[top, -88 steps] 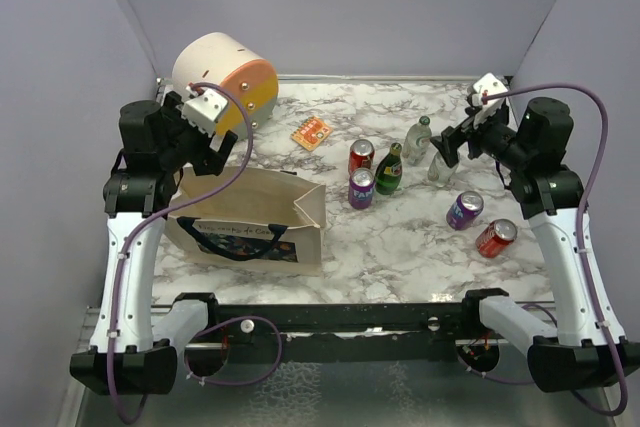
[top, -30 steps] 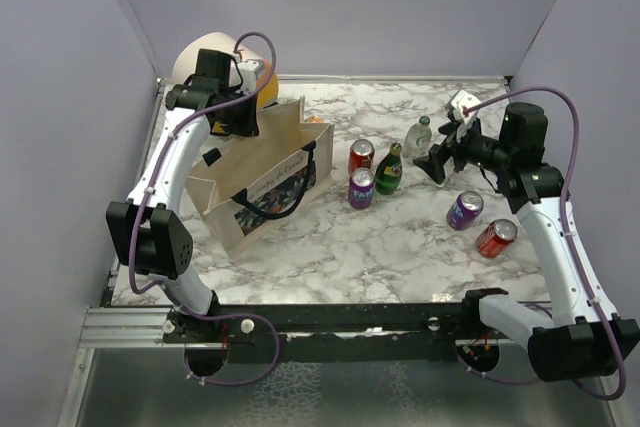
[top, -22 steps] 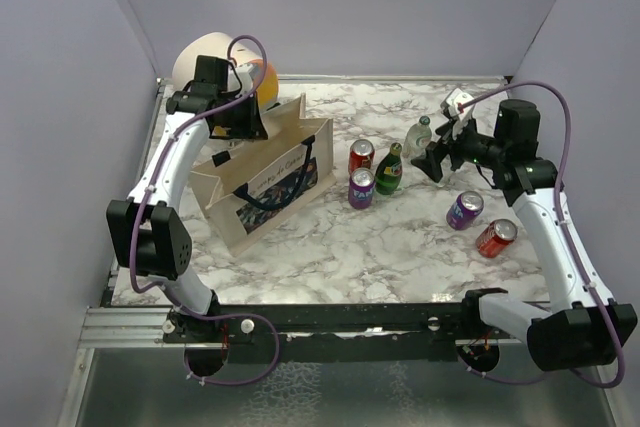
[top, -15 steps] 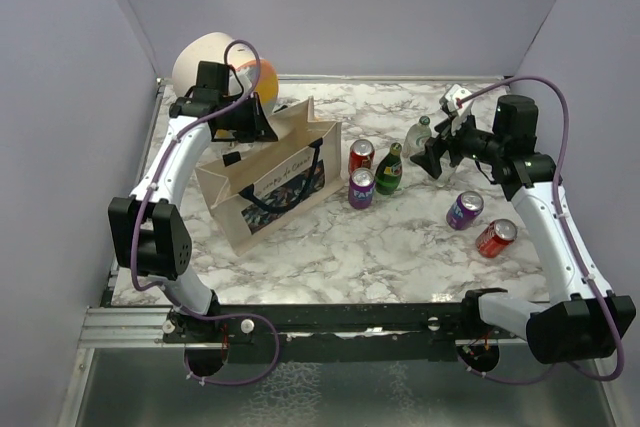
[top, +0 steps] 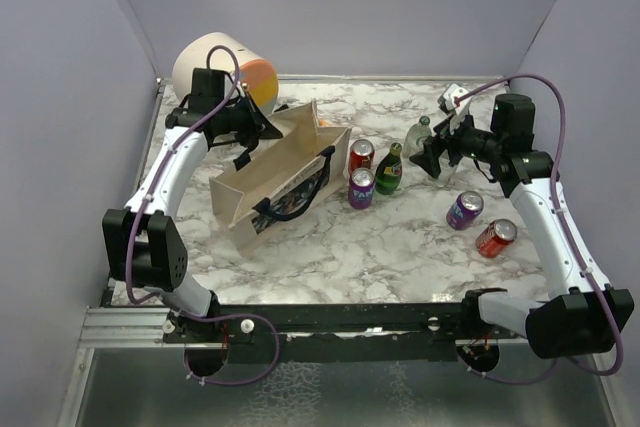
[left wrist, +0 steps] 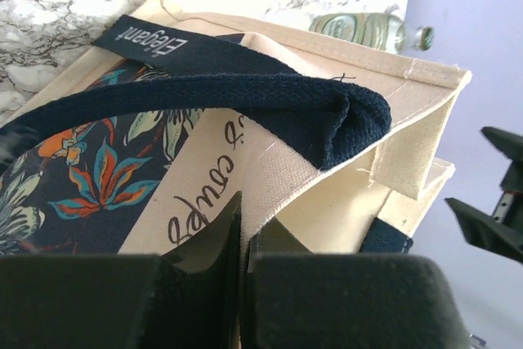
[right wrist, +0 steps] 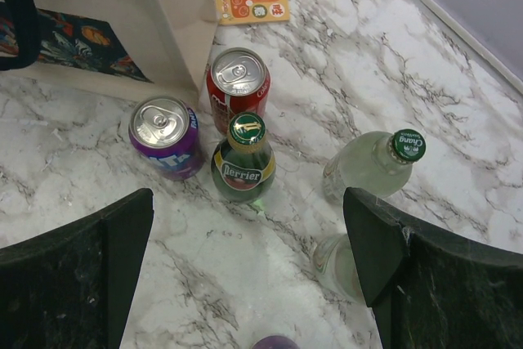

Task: Place the beverage into the canvas bag
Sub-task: Adjust the canvas bag at the center of the board.

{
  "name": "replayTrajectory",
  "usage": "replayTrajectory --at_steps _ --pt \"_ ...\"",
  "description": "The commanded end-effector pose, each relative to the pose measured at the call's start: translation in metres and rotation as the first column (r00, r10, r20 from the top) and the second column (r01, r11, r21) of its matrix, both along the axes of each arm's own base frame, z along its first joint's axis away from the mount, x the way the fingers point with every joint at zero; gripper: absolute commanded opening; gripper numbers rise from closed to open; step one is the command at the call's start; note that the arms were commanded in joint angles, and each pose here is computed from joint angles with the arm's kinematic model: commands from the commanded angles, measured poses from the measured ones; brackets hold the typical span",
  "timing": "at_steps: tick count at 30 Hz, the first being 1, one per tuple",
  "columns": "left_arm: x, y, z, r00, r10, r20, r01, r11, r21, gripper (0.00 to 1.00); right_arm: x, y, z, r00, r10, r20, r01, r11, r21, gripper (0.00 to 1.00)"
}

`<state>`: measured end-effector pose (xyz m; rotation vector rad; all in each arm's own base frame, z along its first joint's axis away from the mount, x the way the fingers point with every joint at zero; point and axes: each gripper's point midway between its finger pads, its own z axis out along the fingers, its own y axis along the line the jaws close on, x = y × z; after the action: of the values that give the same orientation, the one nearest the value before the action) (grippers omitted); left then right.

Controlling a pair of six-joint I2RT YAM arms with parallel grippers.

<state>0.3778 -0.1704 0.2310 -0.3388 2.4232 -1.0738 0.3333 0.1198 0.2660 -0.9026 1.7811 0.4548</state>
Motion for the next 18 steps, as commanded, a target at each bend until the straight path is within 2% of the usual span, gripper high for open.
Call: replayTrajectory --at_steps 1,9,14,18 --pt "0.01 0.01 0.049 0.989 0.117 0.09 -0.109 0.99 -0.089 0.0 0.001 0.003 0.011 1.0 0.011 0.019 -0.011 1.0 0.012 0.99" --pt "-0.004 0.017 0.007 0.981 0.178 -0.079 -0.189 0.968 -0.164 0.0 0.0 0.007 0.011 0.999 0.026 0.02 -0.026 0.999 0.029 0.99" --pt "-0.013 0.017 0.002 0.976 0.193 -0.099 -0.209 0.959 -0.191 0.0 -0.001 0.008 0.012 0.999 0.03 0.026 -0.031 0.999 0.034 0.99" --pt "-0.015 0.018 -0.005 0.974 0.204 -0.098 -0.219 0.957 -0.192 0.05 -0.001 0.008 0.012 0.999 0.034 0.028 -0.035 0.999 0.038 0.99"
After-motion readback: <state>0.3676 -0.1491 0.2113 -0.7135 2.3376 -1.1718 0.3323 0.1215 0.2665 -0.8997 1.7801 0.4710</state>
